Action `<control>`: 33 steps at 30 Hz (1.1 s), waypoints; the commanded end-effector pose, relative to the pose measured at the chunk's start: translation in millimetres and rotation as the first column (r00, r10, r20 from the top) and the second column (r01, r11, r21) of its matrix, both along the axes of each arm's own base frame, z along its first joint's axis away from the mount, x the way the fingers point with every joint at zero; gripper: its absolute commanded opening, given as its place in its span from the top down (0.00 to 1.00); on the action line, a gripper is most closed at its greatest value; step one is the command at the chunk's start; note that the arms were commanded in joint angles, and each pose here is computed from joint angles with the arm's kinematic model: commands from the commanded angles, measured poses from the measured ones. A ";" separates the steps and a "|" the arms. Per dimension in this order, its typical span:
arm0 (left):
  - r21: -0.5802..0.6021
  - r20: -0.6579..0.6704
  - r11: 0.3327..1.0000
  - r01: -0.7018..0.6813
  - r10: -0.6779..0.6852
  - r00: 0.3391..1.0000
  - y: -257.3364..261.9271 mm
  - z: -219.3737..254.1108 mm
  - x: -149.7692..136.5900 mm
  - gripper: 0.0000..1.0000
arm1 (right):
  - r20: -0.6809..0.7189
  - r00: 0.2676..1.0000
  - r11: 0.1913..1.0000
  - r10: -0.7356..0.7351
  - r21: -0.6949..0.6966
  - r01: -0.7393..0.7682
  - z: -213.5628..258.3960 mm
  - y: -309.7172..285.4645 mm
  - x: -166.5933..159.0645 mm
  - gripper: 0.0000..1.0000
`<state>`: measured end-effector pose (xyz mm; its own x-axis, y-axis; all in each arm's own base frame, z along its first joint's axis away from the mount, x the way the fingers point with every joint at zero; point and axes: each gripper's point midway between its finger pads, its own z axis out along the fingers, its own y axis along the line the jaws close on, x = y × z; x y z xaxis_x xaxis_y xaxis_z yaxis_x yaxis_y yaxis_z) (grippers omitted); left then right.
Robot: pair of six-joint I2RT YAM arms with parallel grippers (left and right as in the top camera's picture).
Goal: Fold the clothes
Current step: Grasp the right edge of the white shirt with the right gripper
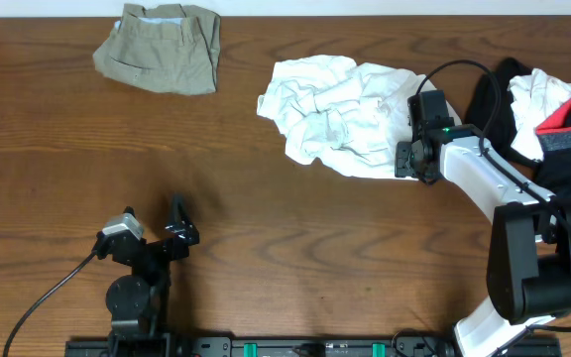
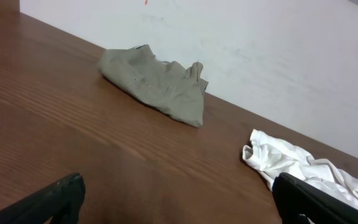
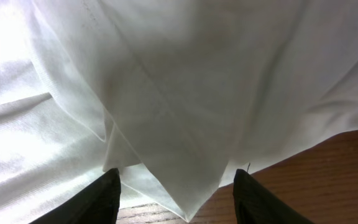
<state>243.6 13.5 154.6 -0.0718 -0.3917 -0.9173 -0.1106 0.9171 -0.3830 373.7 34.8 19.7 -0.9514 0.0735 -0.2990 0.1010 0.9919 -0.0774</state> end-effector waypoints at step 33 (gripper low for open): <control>0.020 -0.046 1.000 -0.023 0.024 0.999 4.4 -17.7 -0.5 0.02 | -0.060 0.996 0.998 -0.063 -0.032 0.062 -26.2 -26.5 -13.4 0.74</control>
<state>243.6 13.5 154.6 -0.0718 -0.3917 -0.9173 -0.1106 0.9171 -0.3830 364.0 15.4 -0.4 -0.9594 0.1139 -0.2580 0.1421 0.9854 -0.0934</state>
